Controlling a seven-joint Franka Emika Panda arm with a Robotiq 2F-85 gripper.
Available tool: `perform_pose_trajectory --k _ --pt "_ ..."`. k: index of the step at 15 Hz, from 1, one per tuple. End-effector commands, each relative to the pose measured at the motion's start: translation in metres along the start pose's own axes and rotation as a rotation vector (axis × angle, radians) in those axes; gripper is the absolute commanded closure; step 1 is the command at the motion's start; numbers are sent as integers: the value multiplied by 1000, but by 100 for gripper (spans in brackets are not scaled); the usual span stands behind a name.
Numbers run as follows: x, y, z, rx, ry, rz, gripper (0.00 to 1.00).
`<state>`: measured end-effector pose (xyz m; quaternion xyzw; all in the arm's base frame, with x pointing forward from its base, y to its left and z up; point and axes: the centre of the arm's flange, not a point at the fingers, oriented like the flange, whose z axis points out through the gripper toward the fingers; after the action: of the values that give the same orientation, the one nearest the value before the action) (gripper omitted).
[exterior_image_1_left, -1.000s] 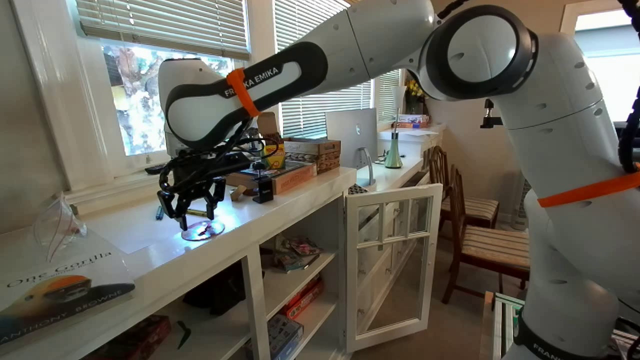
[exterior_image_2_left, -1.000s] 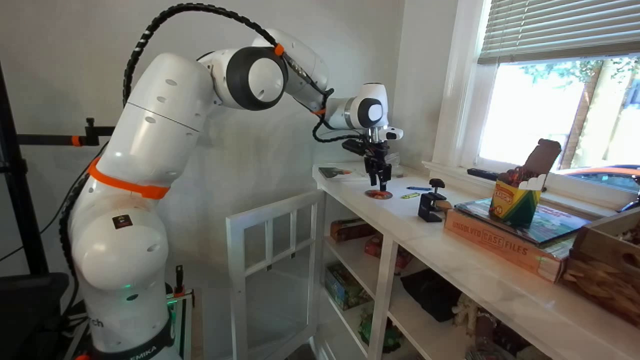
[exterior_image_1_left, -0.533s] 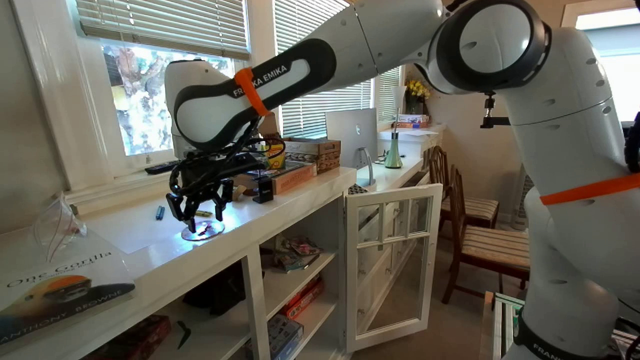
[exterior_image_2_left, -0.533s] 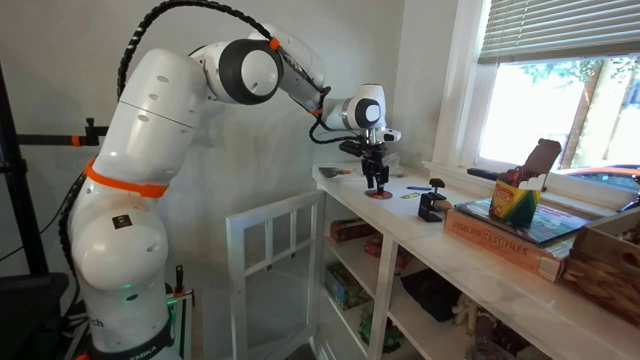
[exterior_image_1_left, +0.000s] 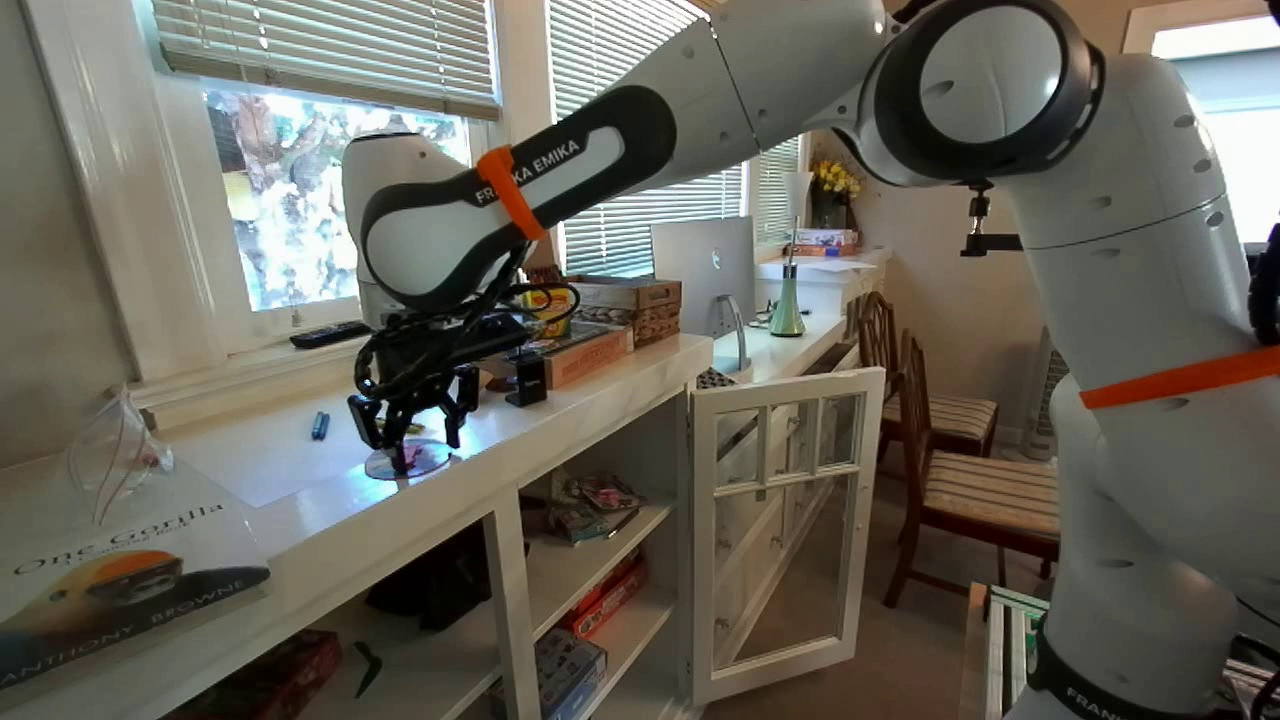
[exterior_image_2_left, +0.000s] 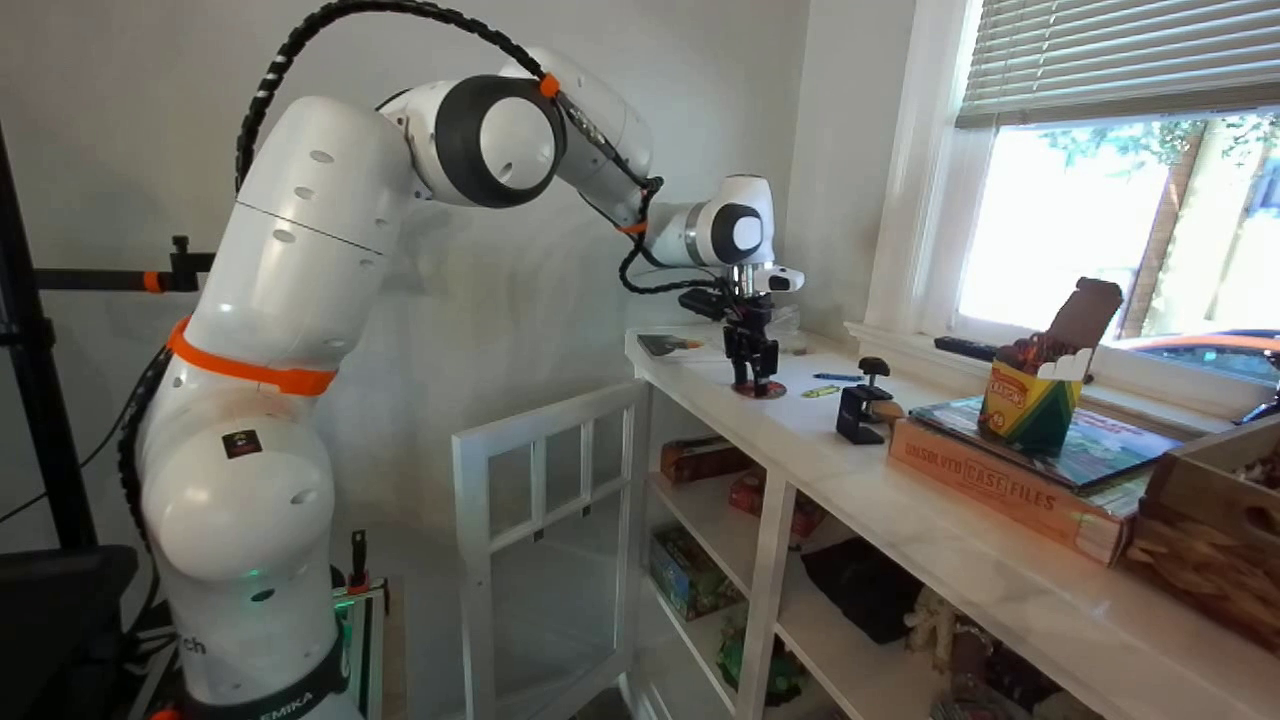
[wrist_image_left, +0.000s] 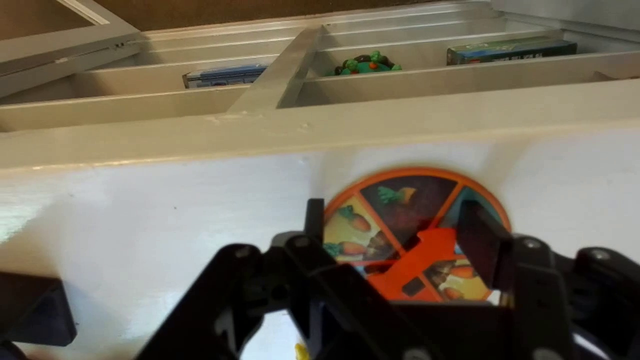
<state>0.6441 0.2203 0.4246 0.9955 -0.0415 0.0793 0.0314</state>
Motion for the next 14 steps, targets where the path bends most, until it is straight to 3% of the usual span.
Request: perform_pose_trajectory --k 1,14 --pt "-7 9 2 -8 3 20 29" --pt "12 8 -6 -5 28 30 30"
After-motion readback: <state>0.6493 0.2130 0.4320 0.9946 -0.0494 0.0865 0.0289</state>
